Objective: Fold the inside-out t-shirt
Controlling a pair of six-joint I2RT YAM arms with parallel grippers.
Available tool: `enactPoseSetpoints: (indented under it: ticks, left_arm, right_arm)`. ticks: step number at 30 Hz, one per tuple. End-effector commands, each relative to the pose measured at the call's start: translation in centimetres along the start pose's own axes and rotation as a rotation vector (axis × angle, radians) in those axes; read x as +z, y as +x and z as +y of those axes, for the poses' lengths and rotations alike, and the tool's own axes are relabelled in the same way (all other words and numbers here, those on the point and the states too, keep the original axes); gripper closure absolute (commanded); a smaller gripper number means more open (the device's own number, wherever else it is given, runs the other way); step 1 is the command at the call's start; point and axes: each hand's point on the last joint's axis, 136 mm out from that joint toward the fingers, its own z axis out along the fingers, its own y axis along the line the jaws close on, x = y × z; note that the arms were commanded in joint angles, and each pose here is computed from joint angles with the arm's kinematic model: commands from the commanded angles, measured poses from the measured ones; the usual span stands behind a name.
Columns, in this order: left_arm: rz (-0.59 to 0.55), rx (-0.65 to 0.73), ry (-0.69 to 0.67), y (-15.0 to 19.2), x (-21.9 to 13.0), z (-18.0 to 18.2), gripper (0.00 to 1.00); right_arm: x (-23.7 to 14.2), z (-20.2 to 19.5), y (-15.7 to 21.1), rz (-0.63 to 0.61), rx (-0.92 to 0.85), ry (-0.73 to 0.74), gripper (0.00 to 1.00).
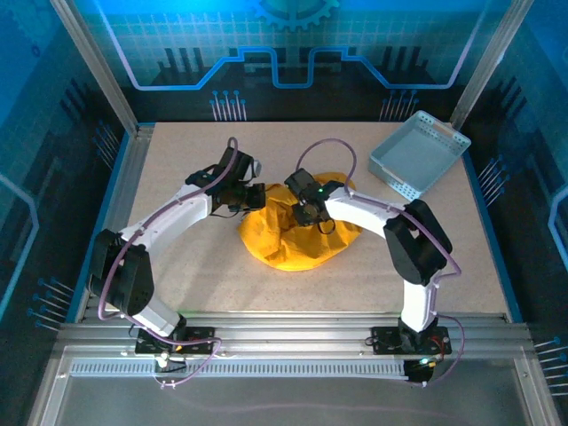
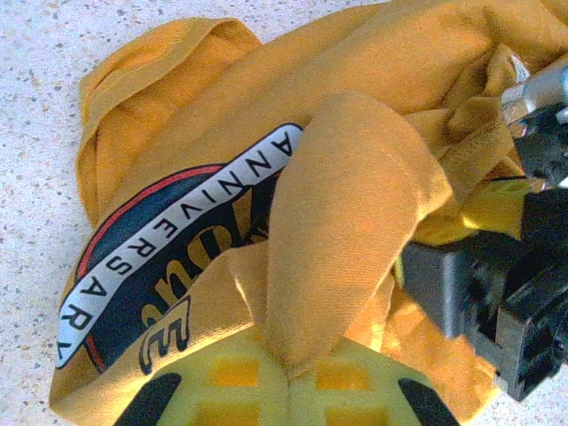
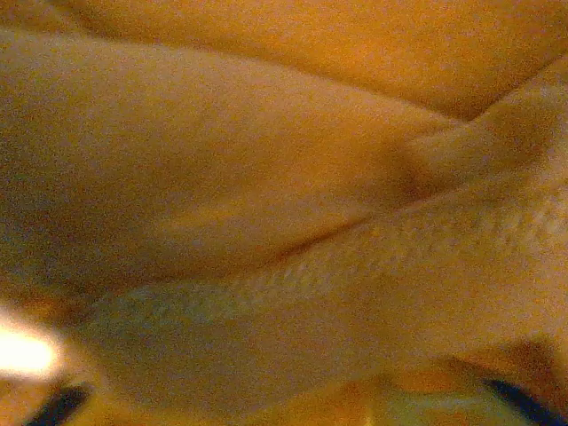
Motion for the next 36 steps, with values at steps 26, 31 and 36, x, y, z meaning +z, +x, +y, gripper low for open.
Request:
enactPoseSetpoints:
  ticks: [26, 31, 36]
  left_arm:
    - [-0.064, 0.003, -0.318, 0.8, -3.3, 2.5, 0.22]
    - [0.012, -0.037, -0.246, 5.2, -1.7, 0.3, 0.22]
    - [0.070, -0.114, -0.208, 7.2, 1.6, 0.3, 0.31]
  right_arm:
    - [-5.0, -2.9, 2.6, -0.080, 0.323, -0.237, 1.00]
    - [-6.7, -3.5, 2.5, -0.100, 0.231, -0.139, 0.72]
    - [-11.1, -1.5, 0.3, -0.205, 0.057, -0.089, 0.51]
